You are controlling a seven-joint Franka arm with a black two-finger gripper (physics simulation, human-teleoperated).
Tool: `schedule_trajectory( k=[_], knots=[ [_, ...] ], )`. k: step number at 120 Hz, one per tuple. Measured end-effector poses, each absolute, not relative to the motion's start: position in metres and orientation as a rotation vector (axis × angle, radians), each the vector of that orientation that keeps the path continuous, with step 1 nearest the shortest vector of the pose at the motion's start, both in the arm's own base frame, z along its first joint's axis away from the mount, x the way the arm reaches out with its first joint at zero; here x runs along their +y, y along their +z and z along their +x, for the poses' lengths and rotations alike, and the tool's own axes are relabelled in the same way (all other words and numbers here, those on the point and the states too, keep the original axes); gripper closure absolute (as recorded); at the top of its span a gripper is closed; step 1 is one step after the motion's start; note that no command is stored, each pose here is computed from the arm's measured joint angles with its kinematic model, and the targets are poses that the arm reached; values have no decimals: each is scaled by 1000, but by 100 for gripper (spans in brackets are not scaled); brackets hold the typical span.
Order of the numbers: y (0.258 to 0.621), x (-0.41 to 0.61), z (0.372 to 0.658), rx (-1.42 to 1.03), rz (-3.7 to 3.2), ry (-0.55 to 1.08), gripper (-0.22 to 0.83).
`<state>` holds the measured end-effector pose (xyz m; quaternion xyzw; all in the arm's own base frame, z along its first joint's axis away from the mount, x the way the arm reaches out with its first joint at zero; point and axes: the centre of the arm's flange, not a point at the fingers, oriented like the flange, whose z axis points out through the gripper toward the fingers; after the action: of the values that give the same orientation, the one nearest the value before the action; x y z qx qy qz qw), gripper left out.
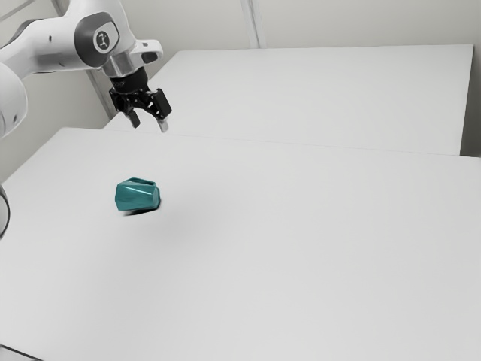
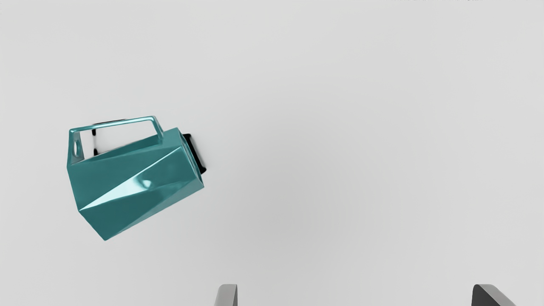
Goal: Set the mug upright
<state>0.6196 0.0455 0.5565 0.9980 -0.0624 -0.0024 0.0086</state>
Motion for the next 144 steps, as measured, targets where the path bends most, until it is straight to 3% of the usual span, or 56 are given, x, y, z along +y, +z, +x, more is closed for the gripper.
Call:
schedule_trajectory(
  k=[53, 88, 144],
  knots=[
    [562, 60, 616, -138, 3125, 13, 0],
    [556, 198, 585, 192, 2803, 95, 0],
    [413, 327, 581, 241, 2511, 159, 0]
  ],
)
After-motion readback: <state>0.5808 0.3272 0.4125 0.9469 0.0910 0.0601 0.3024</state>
